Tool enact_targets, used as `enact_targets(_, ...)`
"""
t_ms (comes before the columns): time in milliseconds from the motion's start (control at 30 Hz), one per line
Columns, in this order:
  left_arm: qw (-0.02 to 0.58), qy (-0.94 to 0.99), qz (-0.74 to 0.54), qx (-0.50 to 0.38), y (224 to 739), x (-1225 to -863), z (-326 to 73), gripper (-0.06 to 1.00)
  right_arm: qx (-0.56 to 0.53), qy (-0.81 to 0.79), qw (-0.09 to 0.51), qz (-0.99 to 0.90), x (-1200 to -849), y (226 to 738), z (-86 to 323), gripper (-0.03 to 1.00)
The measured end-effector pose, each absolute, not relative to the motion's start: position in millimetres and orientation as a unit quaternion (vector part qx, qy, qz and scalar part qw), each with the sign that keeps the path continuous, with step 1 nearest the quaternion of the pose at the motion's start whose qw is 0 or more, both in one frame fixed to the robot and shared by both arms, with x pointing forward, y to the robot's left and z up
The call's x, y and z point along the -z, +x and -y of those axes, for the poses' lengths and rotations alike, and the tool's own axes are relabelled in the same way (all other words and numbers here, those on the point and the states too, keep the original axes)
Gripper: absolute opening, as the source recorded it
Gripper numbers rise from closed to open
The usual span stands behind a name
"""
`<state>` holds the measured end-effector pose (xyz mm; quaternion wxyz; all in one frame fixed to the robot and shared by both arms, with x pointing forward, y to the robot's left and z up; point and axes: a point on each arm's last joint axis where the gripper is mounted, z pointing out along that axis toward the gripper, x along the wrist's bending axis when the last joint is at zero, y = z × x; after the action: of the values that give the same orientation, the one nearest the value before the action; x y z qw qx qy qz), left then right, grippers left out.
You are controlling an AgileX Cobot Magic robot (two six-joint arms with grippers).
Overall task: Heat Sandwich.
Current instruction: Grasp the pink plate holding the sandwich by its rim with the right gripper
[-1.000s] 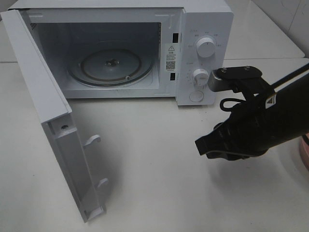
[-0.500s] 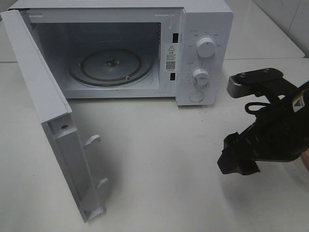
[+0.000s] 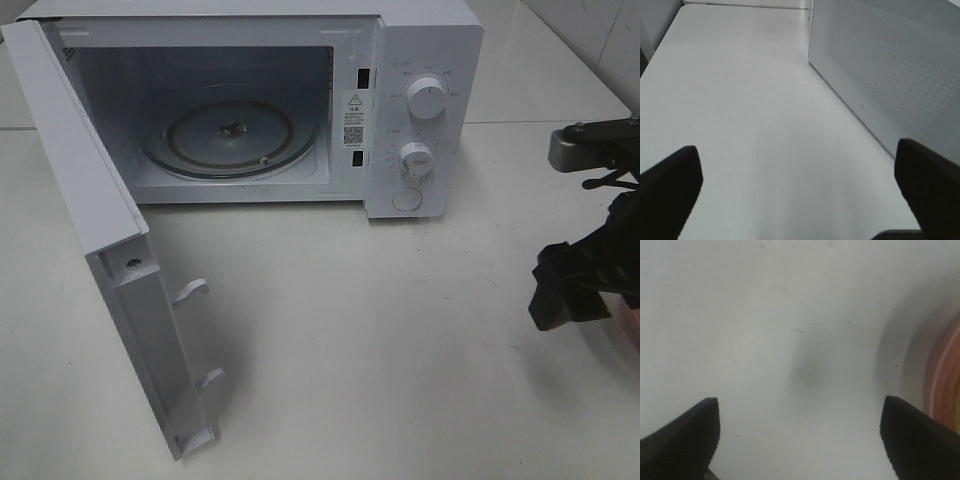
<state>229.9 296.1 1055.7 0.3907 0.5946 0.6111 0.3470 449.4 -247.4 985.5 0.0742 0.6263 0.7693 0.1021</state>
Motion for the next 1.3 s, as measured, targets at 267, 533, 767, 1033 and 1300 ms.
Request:
enact_targets(267, 0.391, 0.595, -0.611, -0.347, 230, -1056, -296, 0.99, -0.075, 0.647, 0.107, -0.751, -986, 454, 270, 0.83)
enact_targets(533, 0.391, 0.595, -0.611, -0.347, 230, -1056, -296, 0.99, -0.058, 0.685, 0.106, -0.718, -978, 461, 293, 0.82)
enact_targets(767, 0.391, 0.595, -0.611, -0.347, 230, -1056, -296, 0.99, -0.037, 0.699, 0.088, -0.709, -953, 474, 302, 0.81)
enact_targets(1033, 0.391, 0.595, -0.611, -0.347, 230, -1056, -296, 0.99, -0.019, 0.699, 0.079, -0.710, -928, 486, 307, 0.81)
enact_targets(1300, 0.391, 0.595, -0.611, -0.347, 230, -1056, -296, 0.99, 0.011, 0.698, 0.072, -0.712, -904, 500, 311, 0.81)
